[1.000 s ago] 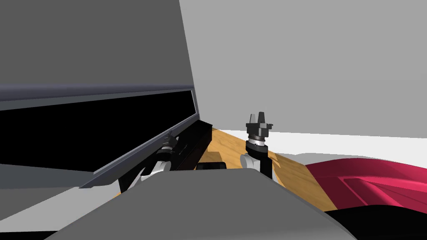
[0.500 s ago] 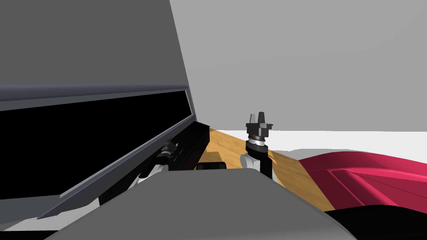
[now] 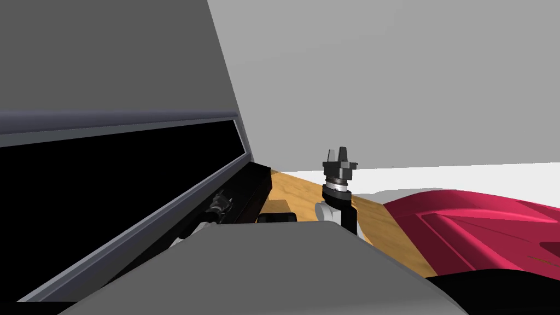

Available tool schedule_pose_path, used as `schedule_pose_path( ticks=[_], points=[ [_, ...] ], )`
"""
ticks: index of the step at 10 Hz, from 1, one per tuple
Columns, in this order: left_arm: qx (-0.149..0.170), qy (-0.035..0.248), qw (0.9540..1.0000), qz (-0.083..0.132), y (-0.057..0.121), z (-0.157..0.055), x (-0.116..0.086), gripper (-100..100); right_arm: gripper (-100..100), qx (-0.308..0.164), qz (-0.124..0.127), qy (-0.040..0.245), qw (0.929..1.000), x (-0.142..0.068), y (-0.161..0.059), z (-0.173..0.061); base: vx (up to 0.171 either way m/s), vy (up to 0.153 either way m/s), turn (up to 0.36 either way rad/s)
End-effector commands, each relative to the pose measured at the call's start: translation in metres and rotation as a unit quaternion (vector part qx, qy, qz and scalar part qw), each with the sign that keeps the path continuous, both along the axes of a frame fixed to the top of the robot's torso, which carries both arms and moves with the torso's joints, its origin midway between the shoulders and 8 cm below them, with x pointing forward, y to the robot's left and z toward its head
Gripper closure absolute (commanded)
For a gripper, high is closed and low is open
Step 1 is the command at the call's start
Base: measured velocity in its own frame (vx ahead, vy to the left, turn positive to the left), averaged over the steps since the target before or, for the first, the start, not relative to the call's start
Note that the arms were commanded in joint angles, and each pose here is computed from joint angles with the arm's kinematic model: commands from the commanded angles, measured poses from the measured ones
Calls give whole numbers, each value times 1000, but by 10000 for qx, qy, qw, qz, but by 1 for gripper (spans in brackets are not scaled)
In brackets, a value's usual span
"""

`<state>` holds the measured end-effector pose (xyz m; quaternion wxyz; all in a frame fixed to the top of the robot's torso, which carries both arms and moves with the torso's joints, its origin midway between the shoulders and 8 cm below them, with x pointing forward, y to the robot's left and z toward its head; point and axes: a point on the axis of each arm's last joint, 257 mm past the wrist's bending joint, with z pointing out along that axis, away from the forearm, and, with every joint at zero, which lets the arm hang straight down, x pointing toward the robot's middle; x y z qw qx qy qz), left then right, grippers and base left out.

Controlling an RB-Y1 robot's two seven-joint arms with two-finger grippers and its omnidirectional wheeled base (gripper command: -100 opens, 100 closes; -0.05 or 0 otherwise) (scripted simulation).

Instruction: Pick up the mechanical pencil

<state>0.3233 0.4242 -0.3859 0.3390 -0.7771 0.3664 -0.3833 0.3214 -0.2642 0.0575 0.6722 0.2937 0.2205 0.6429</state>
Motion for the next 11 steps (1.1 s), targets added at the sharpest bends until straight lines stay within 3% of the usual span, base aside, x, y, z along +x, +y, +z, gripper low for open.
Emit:
schedule_pose_path(
  ticks=[1, 3, 5, 7, 8, 10, 11],
  points=[
    [-213, 266, 9993, 141, 6, -16, -17, -100, 0, 0, 0, 0, 10000, 0, 0, 0, 100, -20, -88],
    [-731, 840, 9922, 557, 21, -58, -59, -100, 0, 0, 0, 0, 10000, 0, 0, 0, 108, -22, -187],
    [-776, 913, 9911, 582, 20, -63, -63, -100, 0, 0, -1, 0, 10000, 0, 0, 0, 77, 5, -26],
    [-1275, 1426, 9760, 1043, 31, -98, -108, -100, 0, 0, 0, 0, 10000, 0, 0, 0, 95, -3, -167],
    [-1292, 1498, 9744, 1066, 32, -102, -113, -100, 0, 0, 0, 0, 10000, 0, 0, 0, 102, 10, -98],
    [-1748, 1980, 9519, 1556, 40, -132, -163, -100, 0, 0, 0, 0, 10000, 0, 0, 0, 111, 11, -190],
    [-1752, 2006, 9510, 1573, 40, -134, -165, -100, 0, 0, 0, 0, 10000, 0, 0, 0, 101, 11, -53]
  ],
)
